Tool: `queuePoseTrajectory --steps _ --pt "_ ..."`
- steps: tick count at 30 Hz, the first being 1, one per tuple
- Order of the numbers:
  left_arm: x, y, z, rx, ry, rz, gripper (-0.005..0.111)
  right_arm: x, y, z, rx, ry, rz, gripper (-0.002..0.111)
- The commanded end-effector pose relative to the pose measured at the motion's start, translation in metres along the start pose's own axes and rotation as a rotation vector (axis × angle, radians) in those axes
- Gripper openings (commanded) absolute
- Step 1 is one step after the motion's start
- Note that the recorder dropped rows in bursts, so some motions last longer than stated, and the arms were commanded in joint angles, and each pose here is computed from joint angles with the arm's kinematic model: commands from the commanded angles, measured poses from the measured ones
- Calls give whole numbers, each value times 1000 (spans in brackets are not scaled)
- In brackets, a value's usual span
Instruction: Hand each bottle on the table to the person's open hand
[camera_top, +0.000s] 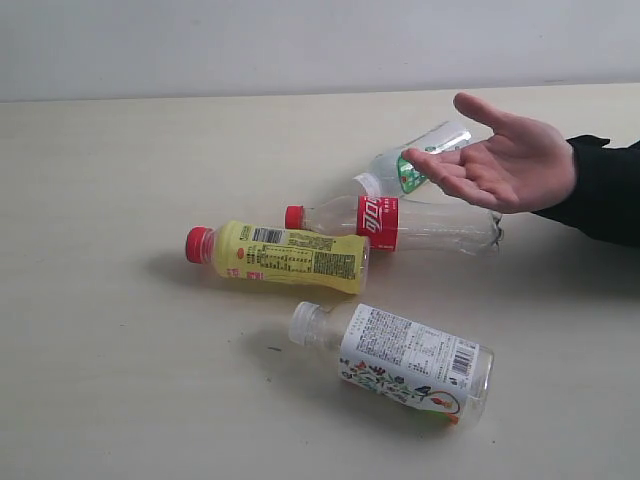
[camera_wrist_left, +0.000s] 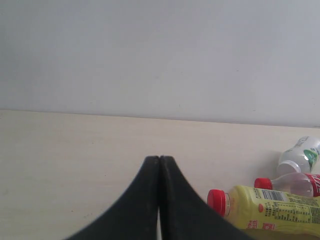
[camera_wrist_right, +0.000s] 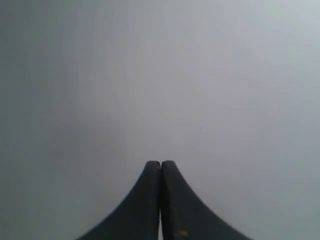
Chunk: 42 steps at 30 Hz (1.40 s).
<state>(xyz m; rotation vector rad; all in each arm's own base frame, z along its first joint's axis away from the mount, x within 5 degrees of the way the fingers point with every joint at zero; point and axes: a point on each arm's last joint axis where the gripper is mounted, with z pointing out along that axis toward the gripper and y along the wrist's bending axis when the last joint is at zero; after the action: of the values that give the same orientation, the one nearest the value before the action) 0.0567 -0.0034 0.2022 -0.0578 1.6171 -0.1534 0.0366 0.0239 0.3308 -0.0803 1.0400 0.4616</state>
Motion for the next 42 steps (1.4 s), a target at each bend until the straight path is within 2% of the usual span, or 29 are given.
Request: queuePoseTrajectory --steps 1,6,9,12,14,17,19,21,23,24,26,28,31,33,35,38,40,42 --pt "1 0 0 0 -4 -7 0 -19 4 39 -56 152 -176 0" --pt "1 0 0 0 -4 -7 0 -27 -12 70 38 275 -442 0" --pt "1 0 0 0 -4 -7 0 -17 -24 77 56 392 -769 0" --pt "1 0 0 0 -4 -7 0 -18 -43 80 242 419 -782 0" --pt "1 0 0 0 -4 -7 0 -19 -53 80 335 450 -882 0" --pt "1 0 0 0 -4 -7 0 -20 -66 78 427 545 -1150 0" --pt "1 0 0 0 -4 -7 0 -22 -80 73 546 660 -1358 0" --pt "1 0 0 0 -4 -7 0 -27 -92 67 706 773 -1469 0" --pt "1 0 0 0 -4 -7 0 -32 -101 67 846 835 -1490 0" --pt "1 0 0 0 -4 -7 0 -34 -103 70 874 845 -1447 0" --pt "1 0 0 0 -4 -7 0 -38 -104 77 886 894 -1237 0" --pt "1 0 0 0 -4 -7 0 -36 -99 84 815 1022 -979 0" --pt "1 0 0 0 -4 -7 0 -23 -95 100 669 1314 -761 0" --pt "1 0 0 0 -4 -7 0 -8 -88 111 511 1539 -596 0" --pt "1 0 0 0 -4 -7 0 15 -74 131 226 1622 -416 0" --pt "1 0 0 0 -4 -7 0 39 -48 148 -116 1561 -137 4" --pt "1 0 0 0 -4 -7 0 44 -36 155 -302 1481 -64 10" --pt "1 0 0 0 -4 -7 0 48 -29 158 -412 1442 -70 15"
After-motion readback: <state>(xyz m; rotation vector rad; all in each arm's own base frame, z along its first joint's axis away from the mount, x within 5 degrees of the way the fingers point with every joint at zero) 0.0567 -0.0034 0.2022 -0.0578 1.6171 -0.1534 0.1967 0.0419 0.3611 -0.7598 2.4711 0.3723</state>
